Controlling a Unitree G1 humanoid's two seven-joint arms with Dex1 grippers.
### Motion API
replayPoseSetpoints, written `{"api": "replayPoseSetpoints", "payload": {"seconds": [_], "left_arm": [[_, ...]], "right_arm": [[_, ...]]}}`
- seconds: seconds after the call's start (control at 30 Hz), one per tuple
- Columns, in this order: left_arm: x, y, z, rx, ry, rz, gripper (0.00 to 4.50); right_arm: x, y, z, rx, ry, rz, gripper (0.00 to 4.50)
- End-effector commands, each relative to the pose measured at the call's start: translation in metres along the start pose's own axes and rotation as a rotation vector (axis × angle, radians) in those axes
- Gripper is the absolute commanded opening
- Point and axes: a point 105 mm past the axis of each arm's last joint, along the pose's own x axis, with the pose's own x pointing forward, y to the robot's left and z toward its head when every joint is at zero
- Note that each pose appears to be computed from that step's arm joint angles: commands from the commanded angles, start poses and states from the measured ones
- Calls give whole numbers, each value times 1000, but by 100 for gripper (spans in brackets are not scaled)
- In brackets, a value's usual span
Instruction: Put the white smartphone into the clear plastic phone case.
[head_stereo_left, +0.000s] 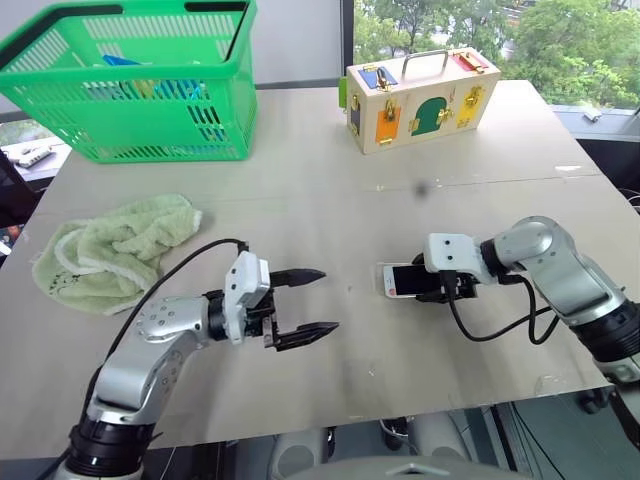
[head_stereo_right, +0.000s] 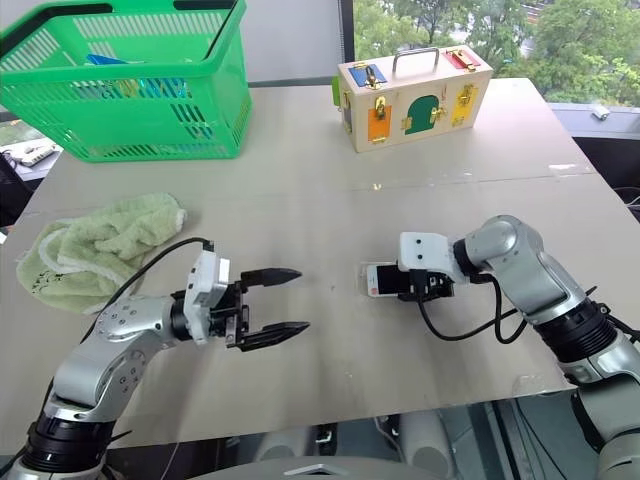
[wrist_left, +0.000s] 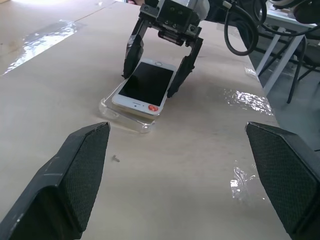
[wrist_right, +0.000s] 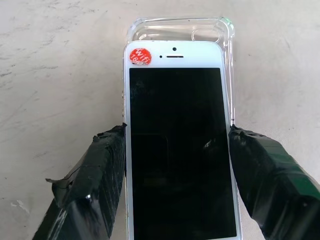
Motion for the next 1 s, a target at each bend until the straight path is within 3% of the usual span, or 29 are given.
{"api": "replayPoseSetpoints", "payload": {"seconds": [0.03, 0.27, 0.63, 0.67, 0.73, 0.77, 1.0], "left_arm": [[3, -4, 13, 41, -28, -21, 450], [5, -4, 13, 38, -29, -17, 450], [7, -2, 12, 40, -25, -8, 450], [7, -2, 12, 41, -23, -7, 450], [7, -1, 11, 41, -21, -4, 450], [7, -1, 11, 41, -20, -2, 450], [6, 2, 8, 40, -11, 5, 450]], "right_arm": [[8, 4, -13, 52, 56, 15, 275], [8, -10, -17, 118, 80, -70, 275], [10, -6, -9, 111, 38, -27, 275], [8, -7, -7, 112, 23, -29, 355], [4, -9, -4, 98, 17, -50, 394], [1, -11, -3, 93, 11, -71, 443], [-24, -11, 23, 149, -131, -114, 443]]}}
